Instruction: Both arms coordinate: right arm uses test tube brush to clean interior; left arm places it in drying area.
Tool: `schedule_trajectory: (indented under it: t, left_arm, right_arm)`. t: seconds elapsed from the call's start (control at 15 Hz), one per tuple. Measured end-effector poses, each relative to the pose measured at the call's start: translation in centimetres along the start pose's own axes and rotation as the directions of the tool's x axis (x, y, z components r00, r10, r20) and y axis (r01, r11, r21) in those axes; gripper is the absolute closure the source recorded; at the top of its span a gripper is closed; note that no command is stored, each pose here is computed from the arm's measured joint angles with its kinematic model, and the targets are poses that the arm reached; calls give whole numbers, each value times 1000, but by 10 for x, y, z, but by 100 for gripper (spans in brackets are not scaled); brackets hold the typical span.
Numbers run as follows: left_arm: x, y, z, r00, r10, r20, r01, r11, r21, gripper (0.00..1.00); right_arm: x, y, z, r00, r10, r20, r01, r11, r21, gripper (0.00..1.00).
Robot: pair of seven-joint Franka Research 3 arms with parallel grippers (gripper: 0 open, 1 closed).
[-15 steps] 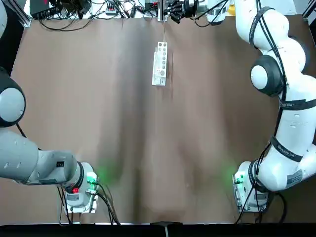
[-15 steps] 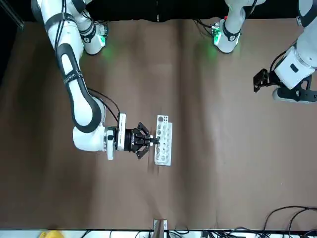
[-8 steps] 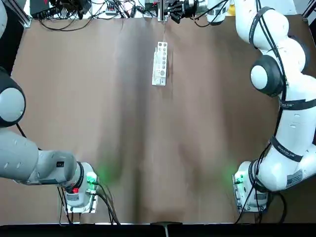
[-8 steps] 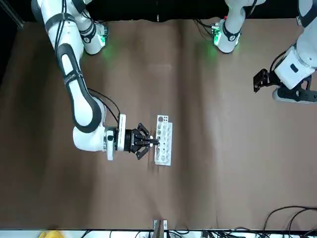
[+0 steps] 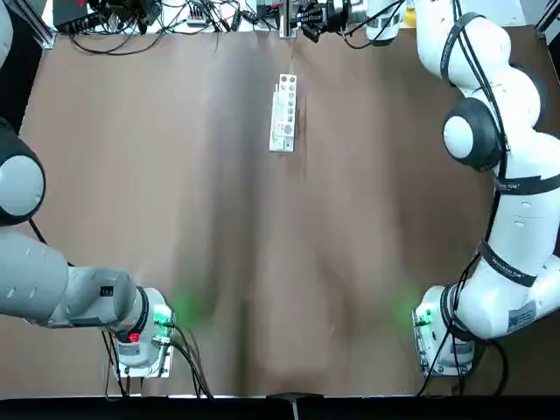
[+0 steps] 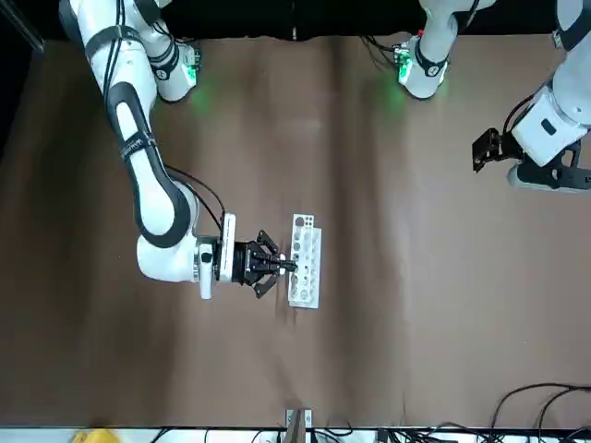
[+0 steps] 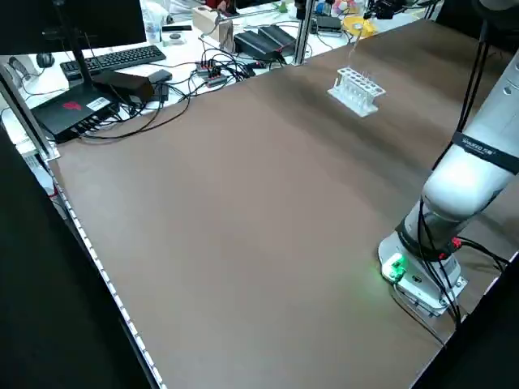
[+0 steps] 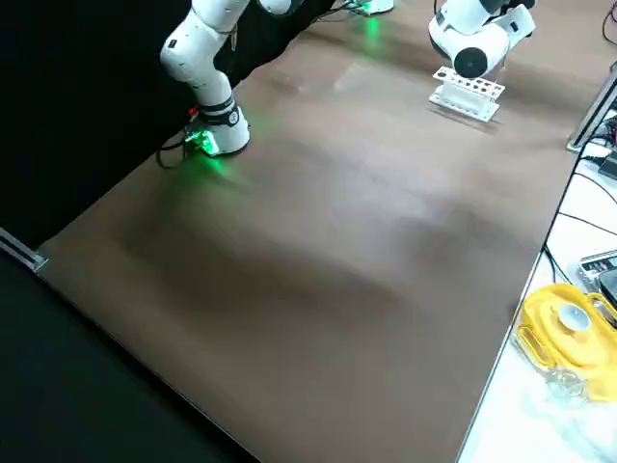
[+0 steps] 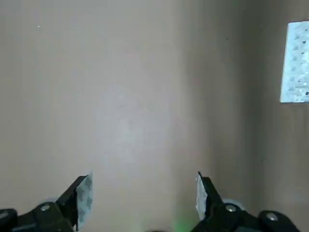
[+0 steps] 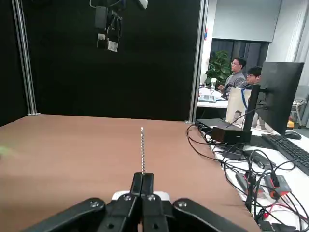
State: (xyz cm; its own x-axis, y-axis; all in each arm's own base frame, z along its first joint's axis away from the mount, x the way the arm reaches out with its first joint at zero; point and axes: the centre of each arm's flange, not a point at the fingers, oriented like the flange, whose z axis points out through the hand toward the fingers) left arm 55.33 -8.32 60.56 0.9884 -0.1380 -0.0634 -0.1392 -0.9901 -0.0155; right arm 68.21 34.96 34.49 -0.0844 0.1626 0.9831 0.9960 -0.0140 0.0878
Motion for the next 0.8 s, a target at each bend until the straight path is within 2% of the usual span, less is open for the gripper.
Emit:
schedule_trajectory:
  t: [0.33,0.8]
  left_arm:
    - [0,0,0,1000,0,0,0,1000,0,0]
    - [0,0,1,1000,0,1,0,1000,0,0]
  right_arm:
    - [-9,-6,12,1000,-16,5,16,1000,16,98]
    - [-16,-5,8,993,-117,10,116,993,13,98]
